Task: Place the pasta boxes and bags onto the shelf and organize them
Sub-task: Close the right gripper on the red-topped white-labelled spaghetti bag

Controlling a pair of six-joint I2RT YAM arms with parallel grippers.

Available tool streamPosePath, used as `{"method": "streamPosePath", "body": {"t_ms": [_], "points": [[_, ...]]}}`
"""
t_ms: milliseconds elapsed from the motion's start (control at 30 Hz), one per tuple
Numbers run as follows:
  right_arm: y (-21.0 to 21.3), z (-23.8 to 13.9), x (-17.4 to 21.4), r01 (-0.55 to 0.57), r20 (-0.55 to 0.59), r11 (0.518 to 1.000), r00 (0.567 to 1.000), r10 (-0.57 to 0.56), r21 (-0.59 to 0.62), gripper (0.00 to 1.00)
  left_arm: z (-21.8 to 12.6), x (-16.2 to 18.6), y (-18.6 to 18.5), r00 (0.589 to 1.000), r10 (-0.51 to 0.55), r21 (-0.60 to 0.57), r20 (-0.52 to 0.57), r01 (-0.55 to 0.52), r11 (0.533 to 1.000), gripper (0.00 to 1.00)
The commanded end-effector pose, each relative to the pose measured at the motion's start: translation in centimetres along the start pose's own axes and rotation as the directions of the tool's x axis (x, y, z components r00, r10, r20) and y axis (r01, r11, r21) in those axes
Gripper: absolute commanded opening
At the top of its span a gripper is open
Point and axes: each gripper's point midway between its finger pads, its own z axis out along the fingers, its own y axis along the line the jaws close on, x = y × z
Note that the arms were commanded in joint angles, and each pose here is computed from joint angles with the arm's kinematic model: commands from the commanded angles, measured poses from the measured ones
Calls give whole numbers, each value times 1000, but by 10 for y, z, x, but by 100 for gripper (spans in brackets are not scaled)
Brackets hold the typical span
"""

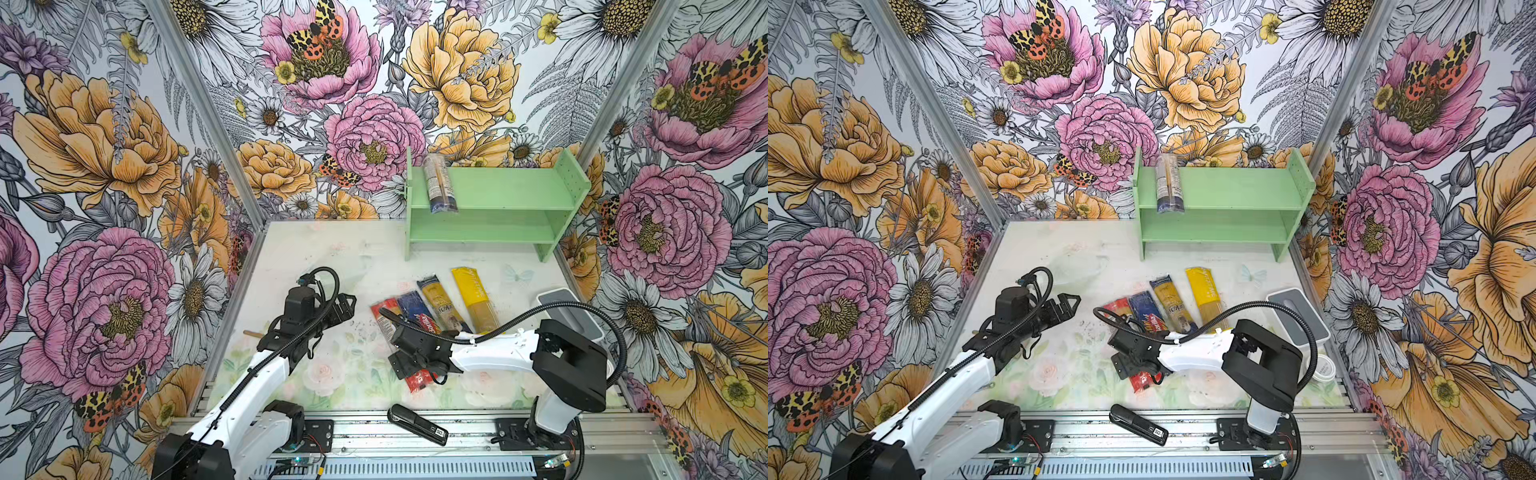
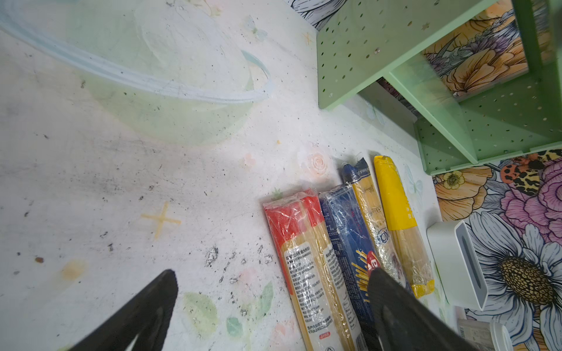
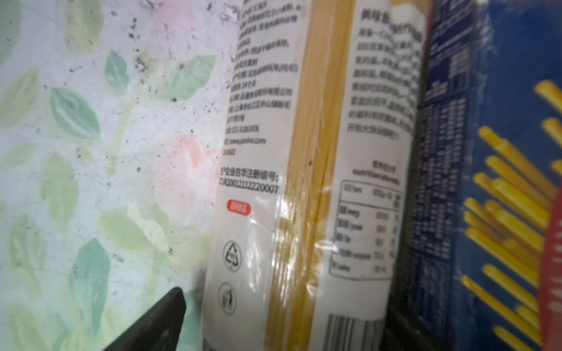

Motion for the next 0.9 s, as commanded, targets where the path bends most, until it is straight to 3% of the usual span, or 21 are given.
{"method": "streamPosePath", "body": {"t_ms": [0, 400, 867], "points": [[-10, 14, 12, -21, -4, 998, 1000, 22, 64, 92, 2, -1, -1, 1000, -8, 36, 7, 8, 999, 99], [-9, 44, 36, -23, -38, 997, 999, 26, 72, 80, 2, 1, 4, 1000, -3, 11, 0, 3, 1000, 99], [10, 23, 15, -70, -25, 997, 997, 70, -31, 32, -8, -8, 0, 1000, -18, 2, 7, 18, 1000, 99]]}}
